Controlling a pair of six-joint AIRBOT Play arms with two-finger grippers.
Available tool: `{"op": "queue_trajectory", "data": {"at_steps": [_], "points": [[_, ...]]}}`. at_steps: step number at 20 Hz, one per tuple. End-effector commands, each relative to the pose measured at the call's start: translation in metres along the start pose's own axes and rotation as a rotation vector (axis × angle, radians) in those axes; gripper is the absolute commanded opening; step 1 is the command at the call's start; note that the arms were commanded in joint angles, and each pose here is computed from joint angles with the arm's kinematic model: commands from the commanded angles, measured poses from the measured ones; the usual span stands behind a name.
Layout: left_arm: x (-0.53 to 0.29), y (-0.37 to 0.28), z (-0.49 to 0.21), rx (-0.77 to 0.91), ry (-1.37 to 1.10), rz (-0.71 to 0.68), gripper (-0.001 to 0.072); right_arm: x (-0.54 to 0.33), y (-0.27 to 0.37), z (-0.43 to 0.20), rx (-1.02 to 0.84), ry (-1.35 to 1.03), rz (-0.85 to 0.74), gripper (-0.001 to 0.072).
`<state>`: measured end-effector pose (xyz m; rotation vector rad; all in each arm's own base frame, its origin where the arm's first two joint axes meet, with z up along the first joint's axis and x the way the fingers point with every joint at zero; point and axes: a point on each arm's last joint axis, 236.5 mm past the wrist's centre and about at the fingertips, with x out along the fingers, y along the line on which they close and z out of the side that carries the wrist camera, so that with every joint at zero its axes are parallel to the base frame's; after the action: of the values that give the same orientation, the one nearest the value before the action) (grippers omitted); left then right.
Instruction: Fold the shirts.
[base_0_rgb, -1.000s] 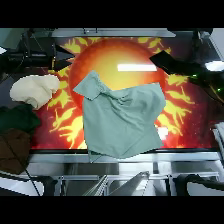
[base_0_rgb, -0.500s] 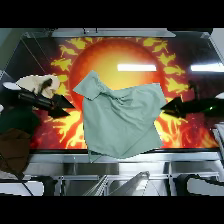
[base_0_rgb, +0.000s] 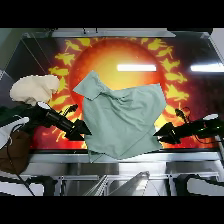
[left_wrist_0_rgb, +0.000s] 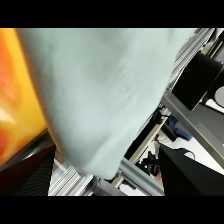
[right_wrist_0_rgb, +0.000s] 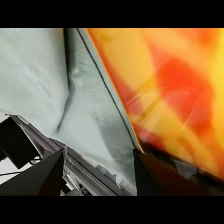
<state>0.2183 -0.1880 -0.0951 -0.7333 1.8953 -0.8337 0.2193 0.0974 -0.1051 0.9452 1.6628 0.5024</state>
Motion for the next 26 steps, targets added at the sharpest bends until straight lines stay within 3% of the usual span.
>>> {"op": "queue_trajectory", "data": {"at_steps": [1,3,4,5,10,14,19,23,24,25,26], "points": [[0.024,0.005,-0.004,0.026,0.041,0.044,0.0569,0.013,-0.014,-0.002,-0.039,0.011,-0.087,0.0495],[0.027,0.005,-0.005,0.031,0.05,0.048,0.035,0.018,-0.01,-0.006,-0.065,0.036,-0.098,0.0495],[0.027,0.005,-0.005,0.032,0.05,0.049,0.011,0.018,-0.01,-0.005,-0.064,0.034,-0.096,0.0496],[0.027,0.004,-0.005,0.051,0.05,0.046,0.0021,0.015,-0.008,-0.004,-0.063,0.031,-0.088,0.0496],[0.026,-0.001,-0.014,0.059,0.087,0.023,0.0021,-0.032,0.014,0.02,-0.045,-0.035,0.022,0.0495],[0.026,-0.003,-0.017,0.06,0.102,0.013,0.0021,-0.061,-0.007,0.039,-0.014,-0.138,0.001,0.0495],[0.026,-0.003,-0.017,0.07,0.102,0.011,0.0021,-0.019,-0.026,0.01,-0.001,-0.062,-0.042,0.0495],[0.026,-0.008,-0.015,0.081,0.091,-0.011,0.0021,0.015,-0.005,-0.007,-0.052,0.026,-0.021,0.0495],[0.026,-0.016,-0.011,0.11,0.073,-0.047,0.0021,0.021,0.011,-0.002,-0.064,0.01,0.027,0.0457],[0.023,-0.026,-0.007,0.148,0.049,-0.095,0.002,0.023,0.027,0.004,-0.074,-0.014,0.08,0.0141],[0.019,-0.039,-0.003,0.177,0.021,-0.15,0.0019,0.023,0.042,0.01,-0.106,-0.038,0.128,0.0019]]}}
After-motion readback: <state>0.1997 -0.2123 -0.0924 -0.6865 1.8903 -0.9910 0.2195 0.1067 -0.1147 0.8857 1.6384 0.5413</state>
